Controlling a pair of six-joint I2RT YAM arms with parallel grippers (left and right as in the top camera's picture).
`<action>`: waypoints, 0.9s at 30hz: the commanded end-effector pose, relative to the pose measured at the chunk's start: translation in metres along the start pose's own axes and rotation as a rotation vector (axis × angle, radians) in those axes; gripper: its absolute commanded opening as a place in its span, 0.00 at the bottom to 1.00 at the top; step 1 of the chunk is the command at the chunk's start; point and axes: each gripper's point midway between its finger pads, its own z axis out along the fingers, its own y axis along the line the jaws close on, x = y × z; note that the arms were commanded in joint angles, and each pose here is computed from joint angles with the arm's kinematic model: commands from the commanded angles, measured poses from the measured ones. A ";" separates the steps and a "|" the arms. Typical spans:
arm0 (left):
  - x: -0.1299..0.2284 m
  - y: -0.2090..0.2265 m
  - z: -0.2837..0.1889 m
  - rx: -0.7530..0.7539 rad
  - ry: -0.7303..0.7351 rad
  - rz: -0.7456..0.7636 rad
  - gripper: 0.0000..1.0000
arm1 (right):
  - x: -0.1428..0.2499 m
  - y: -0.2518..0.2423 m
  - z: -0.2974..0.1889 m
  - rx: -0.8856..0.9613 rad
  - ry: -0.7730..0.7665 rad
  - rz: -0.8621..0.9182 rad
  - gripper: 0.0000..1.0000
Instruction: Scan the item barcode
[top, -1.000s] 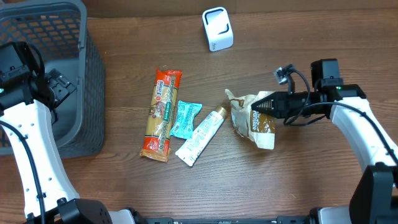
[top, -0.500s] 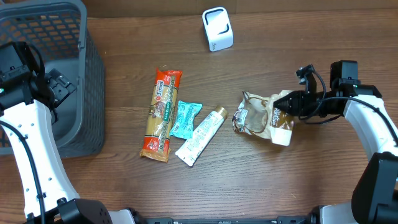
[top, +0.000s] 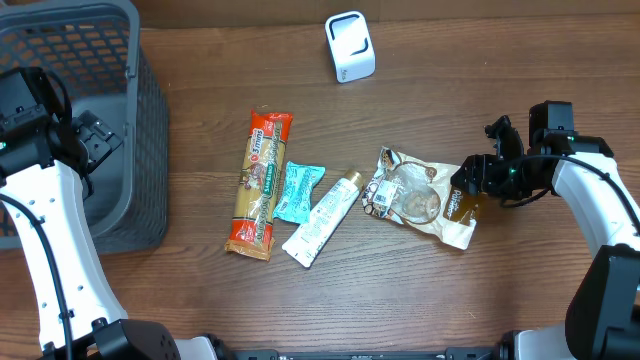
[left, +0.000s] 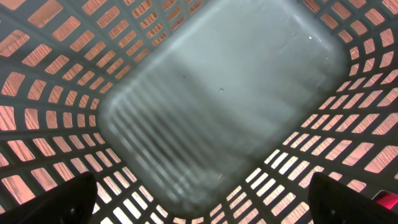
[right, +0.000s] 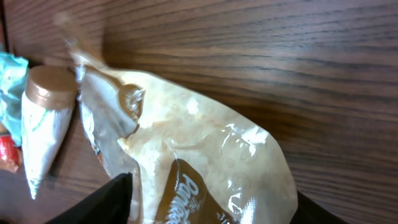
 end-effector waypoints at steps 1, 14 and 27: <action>0.003 -0.001 0.002 0.004 0.013 -0.014 1.00 | -0.008 -0.002 -0.003 0.021 -0.015 -0.020 0.70; 0.003 -0.001 0.002 0.004 0.013 -0.014 1.00 | -0.062 -0.001 -0.004 0.069 -0.167 -0.280 0.86; 0.003 -0.001 0.002 0.004 0.013 -0.014 1.00 | -0.088 0.055 0.058 -0.010 -0.037 -0.634 0.89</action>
